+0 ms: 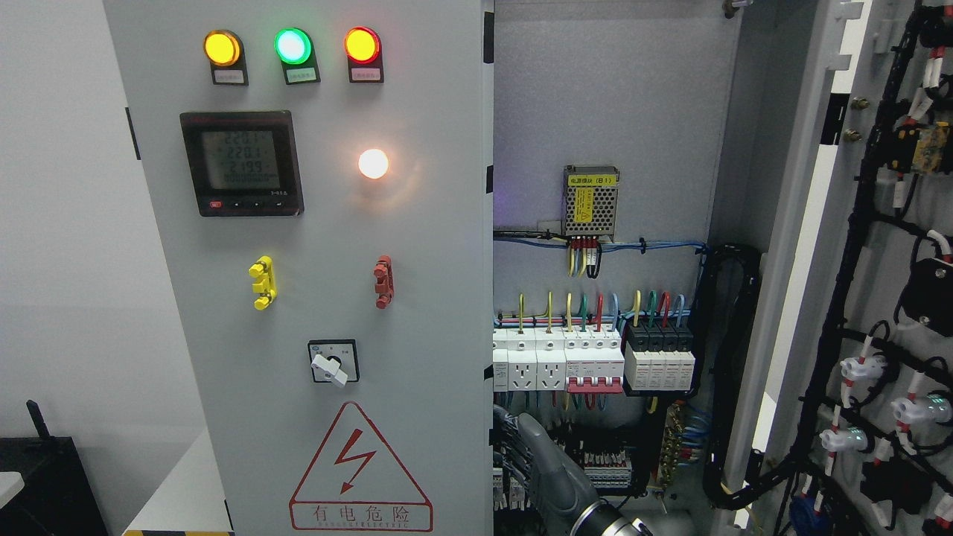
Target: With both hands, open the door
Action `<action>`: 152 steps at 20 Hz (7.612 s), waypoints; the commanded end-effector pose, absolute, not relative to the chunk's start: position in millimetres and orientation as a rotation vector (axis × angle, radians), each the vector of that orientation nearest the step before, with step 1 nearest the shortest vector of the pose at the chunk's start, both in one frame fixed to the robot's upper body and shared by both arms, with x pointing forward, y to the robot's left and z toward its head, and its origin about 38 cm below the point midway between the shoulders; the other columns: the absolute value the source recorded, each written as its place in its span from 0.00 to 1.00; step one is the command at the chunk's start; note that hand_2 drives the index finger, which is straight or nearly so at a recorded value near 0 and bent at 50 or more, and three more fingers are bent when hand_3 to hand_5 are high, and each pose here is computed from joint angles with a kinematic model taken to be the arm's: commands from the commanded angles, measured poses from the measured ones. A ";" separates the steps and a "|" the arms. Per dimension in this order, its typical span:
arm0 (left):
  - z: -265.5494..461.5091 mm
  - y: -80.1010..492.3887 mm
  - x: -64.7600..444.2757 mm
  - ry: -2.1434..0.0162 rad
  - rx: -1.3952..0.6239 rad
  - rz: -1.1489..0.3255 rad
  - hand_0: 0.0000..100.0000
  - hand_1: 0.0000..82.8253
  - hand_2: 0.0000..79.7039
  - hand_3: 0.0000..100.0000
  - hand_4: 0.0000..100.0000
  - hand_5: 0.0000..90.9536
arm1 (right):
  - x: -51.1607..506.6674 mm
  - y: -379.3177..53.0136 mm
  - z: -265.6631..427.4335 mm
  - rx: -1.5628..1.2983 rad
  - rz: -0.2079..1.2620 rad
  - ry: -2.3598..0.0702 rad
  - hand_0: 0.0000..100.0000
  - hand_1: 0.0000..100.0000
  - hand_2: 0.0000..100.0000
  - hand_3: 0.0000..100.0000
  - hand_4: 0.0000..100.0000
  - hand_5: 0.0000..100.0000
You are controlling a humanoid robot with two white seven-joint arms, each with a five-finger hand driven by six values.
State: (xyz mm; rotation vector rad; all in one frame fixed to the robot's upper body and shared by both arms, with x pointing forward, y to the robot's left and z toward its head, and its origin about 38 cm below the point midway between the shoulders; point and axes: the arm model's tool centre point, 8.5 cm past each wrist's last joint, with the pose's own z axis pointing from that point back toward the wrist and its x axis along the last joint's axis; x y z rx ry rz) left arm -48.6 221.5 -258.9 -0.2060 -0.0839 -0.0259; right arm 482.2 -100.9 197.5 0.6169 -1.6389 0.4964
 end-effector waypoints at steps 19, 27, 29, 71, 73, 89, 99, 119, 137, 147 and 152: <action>-259.4 222.1 -44.4 -0.094 -0.205 -0.028 0.00 0.00 0.00 0.00 0.03 0.00 | 496.1 -115.6 194.8 0.638 0.476 -1.606 0.11 0.00 0.00 0.00 0.00 0.00; -259.4 222.1 -44.4 -0.094 -0.205 -0.028 0.00 0.00 0.00 0.00 0.03 0.00 | 493.8 -114.4 195.4 0.671 0.519 -1.597 0.11 0.00 0.00 0.00 0.00 0.00; -259.4 222.1 -44.2 -0.095 -0.205 -0.028 0.00 0.00 0.00 0.00 0.03 0.00 | 494.6 -114.5 196.7 0.669 0.524 -1.598 0.11 0.00 0.00 0.00 0.00 0.00; -259.4 222.1 -44.4 -0.094 -0.205 -0.028 0.00 0.00 0.00 0.00 0.03 0.00 | 496.9 -110.3 203.9 0.787 0.612 -1.566 0.11 0.00 0.00 0.00 0.00 0.00; -259.4 222.1 -44.4 -0.094 -0.205 -0.028 0.00 0.00 0.00 0.00 0.03 0.00 | 496.5 -110.0 204.3 0.790 0.616 -1.567 0.11 0.00 0.00 0.00 0.00 0.00; -259.4 222.1 -44.4 -0.094 -0.205 -0.028 0.00 0.00 0.00 0.00 0.03 0.00 | 493.1 -106.5 205.8 0.828 0.653 -1.559 0.11 0.00 0.00 0.00 0.00 0.00; -259.4 222.1 -44.4 -0.094 -0.205 -0.028 0.00 0.00 0.00 0.00 0.03 0.00 | 484.6 -98.1 211.7 0.870 0.698 -1.569 0.11 0.00 0.00 0.00 0.00 0.00; -259.4 222.1 -44.4 -0.094 -0.205 -0.028 0.00 0.00 0.00 0.00 0.03 0.00 | 456.2 -79.8 212.0 1.018 0.740 -1.512 0.11 0.00 0.00 0.00 0.00 0.00; -259.4 222.1 -44.4 -0.094 -0.205 -0.028 0.00 0.00 0.00 0.00 0.03 0.00 | 413.5 -57.9 218.7 1.160 0.809 -1.519 0.11 0.00 0.00 0.00 0.00 0.00; -259.4 222.1 -44.4 -0.094 -0.205 -0.028 0.00 0.00 0.00 0.00 0.03 0.00 | 392.7 -40.3 214.8 1.217 0.859 -1.485 0.11 0.00 0.00 0.00 0.00 0.00; -259.4 222.1 -44.4 -0.094 -0.205 -0.028 0.00 0.00 0.00 0.00 0.03 0.00 | 385.0 -32.7 213.1 1.237 0.878 -1.472 0.11 0.00 0.00 0.00 0.00 0.00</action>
